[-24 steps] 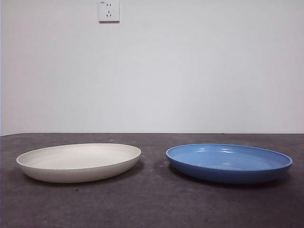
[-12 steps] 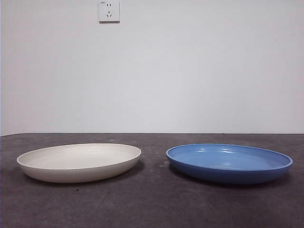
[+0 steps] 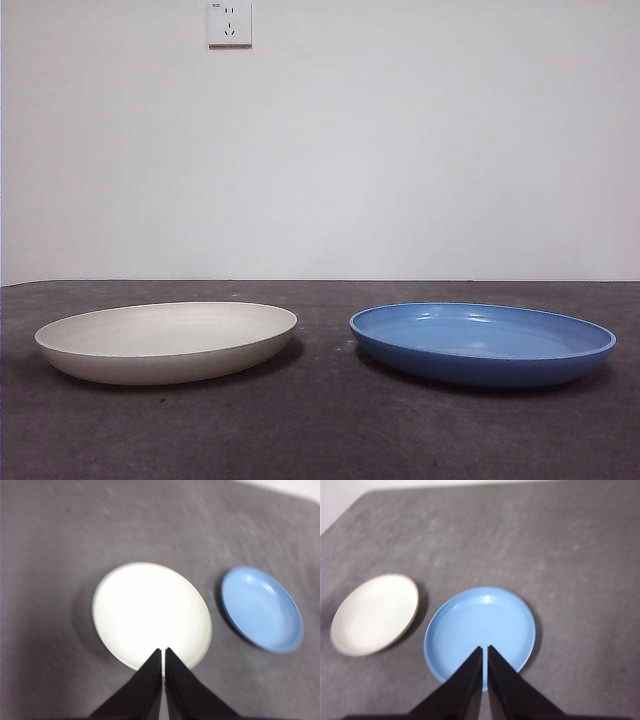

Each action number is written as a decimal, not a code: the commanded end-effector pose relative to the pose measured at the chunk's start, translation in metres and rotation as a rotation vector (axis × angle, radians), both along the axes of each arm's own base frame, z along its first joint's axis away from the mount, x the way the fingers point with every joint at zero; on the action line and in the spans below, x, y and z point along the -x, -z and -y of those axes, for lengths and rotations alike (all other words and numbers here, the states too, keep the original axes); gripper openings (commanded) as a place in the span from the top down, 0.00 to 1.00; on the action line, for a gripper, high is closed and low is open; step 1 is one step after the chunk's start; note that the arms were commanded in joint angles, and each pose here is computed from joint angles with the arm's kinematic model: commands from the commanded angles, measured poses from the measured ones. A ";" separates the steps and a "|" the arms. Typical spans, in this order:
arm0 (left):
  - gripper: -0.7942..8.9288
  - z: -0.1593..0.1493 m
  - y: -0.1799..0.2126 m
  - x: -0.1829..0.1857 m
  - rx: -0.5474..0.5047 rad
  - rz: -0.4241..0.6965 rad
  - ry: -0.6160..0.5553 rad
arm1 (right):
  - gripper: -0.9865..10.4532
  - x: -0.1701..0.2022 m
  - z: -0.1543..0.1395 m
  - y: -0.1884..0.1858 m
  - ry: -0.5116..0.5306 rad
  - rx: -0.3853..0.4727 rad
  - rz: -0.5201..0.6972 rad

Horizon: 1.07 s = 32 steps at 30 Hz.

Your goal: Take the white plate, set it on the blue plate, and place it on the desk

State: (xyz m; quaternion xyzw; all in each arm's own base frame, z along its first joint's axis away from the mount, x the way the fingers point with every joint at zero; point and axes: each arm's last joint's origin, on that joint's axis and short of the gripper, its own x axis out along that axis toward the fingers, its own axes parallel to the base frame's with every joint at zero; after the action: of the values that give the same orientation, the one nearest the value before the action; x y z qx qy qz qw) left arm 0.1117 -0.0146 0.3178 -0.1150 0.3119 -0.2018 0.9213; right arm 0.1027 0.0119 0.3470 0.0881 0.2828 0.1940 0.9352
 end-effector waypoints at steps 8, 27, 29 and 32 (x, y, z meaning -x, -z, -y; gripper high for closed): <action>0.91 0.014 -0.012 -0.001 -0.075 -0.073 0.213 | 0.90 -0.013 -0.015 0.005 -0.243 0.048 -0.212; 0.44 0.019 -0.015 -0.005 -0.038 -0.045 0.265 | 0.54 -0.013 -0.019 0.005 -0.269 0.050 -0.217; 0.44 0.019 -0.014 -0.007 -0.040 -0.051 0.263 | 0.54 -0.013 -0.019 0.005 -0.269 0.050 -0.216; 0.44 0.020 -0.012 -0.013 -0.061 -0.074 0.225 | 0.54 -0.013 -0.019 0.005 -0.269 0.050 -0.216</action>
State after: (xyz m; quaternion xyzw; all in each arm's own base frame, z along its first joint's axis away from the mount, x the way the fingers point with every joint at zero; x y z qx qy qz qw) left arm 0.1214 -0.0335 0.3250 -0.0574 0.3672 -0.2974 0.8794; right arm 0.1151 0.0305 0.3367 0.0503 0.4066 0.2966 0.8626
